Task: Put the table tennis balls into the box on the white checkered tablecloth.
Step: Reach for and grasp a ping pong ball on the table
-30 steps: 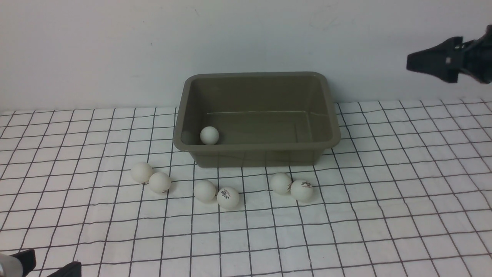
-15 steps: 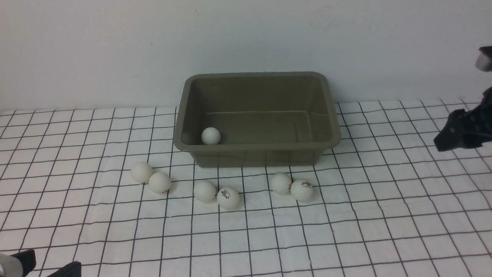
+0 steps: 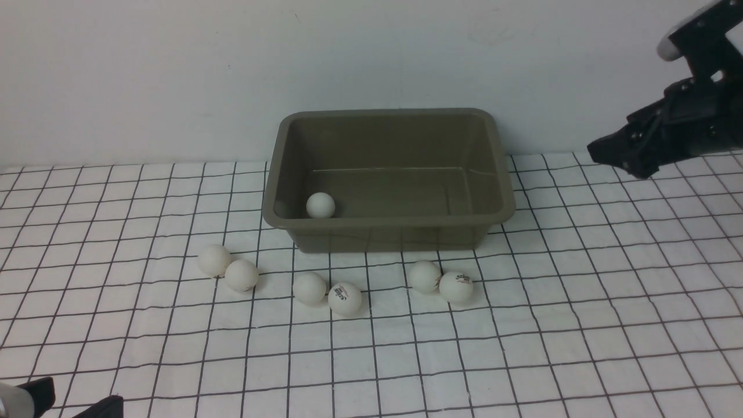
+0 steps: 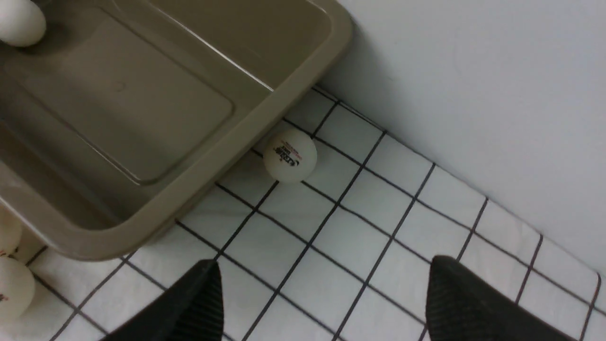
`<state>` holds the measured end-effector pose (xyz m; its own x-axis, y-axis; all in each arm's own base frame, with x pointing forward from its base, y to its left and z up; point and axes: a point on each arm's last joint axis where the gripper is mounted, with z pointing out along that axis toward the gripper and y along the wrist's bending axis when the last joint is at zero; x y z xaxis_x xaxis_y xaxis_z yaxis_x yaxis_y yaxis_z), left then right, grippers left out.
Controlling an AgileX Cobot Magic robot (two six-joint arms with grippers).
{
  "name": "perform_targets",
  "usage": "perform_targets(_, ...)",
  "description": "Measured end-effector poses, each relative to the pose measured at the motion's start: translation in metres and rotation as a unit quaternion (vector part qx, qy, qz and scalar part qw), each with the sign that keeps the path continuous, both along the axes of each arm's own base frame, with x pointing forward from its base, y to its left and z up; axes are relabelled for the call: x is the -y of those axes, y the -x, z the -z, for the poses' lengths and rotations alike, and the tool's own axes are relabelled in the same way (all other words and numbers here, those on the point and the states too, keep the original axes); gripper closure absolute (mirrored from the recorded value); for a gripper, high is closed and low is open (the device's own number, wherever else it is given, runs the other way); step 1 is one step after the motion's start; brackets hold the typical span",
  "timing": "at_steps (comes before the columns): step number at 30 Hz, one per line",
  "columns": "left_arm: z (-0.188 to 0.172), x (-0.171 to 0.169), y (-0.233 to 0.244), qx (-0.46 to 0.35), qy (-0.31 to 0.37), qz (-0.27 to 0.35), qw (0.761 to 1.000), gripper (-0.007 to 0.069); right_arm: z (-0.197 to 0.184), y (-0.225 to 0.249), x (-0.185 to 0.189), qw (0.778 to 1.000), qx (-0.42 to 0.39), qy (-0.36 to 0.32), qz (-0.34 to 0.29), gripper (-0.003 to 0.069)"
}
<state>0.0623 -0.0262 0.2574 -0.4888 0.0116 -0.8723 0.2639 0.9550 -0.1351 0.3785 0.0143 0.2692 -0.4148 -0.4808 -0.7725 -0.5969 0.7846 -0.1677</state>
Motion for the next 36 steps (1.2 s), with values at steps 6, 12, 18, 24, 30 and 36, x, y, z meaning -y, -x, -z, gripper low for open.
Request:
perform_targets(6, 0.0, 0.0, 0.0, -0.002, 0.0, 0.001, 1.0, 0.0154, 0.036, -0.025, 0.001, 0.999, 0.032, 0.025, -0.024, 0.016)
perform_targets(12, 0.001, 0.0, 0.0, -0.004, 0.001, 0.002, 1.0, 0.0154, 0.067, -0.055, 0.001, 0.995, 0.044, 0.05, -0.068, 0.0162)
perform_targets(18, 0.001, 0.0, 0.001, -0.005, 0.001, 0.003, 1.0, 0.0154, 0.086, -0.072, -0.008, 0.988, 0.046, 0.029, -0.143, 0.0162)
perform_targets(24, 0.001, 0.0, 0.001, -0.005, 0.001, 0.003, 1.0, 0.0154, 0.096, -0.078, -0.013, 0.978, 0.053, 0.032, -0.2, 0.0162)
perform_targets(30, 0.001, 0.001, 0.001, -0.005, 0.001, 0.003, 1.0, 0.0154, 0.104, -0.077, -0.017, 0.956, 0.085, 0.059, -0.275, 0.0162)
perform_targets(36, 0.001, 0.001, 0.001, -0.005, 0.002, 0.003, 1.0, 0.0154, 0.111, -0.085, -0.018, 0.948, 0.105, 0.064, -0.295, 0.0162)
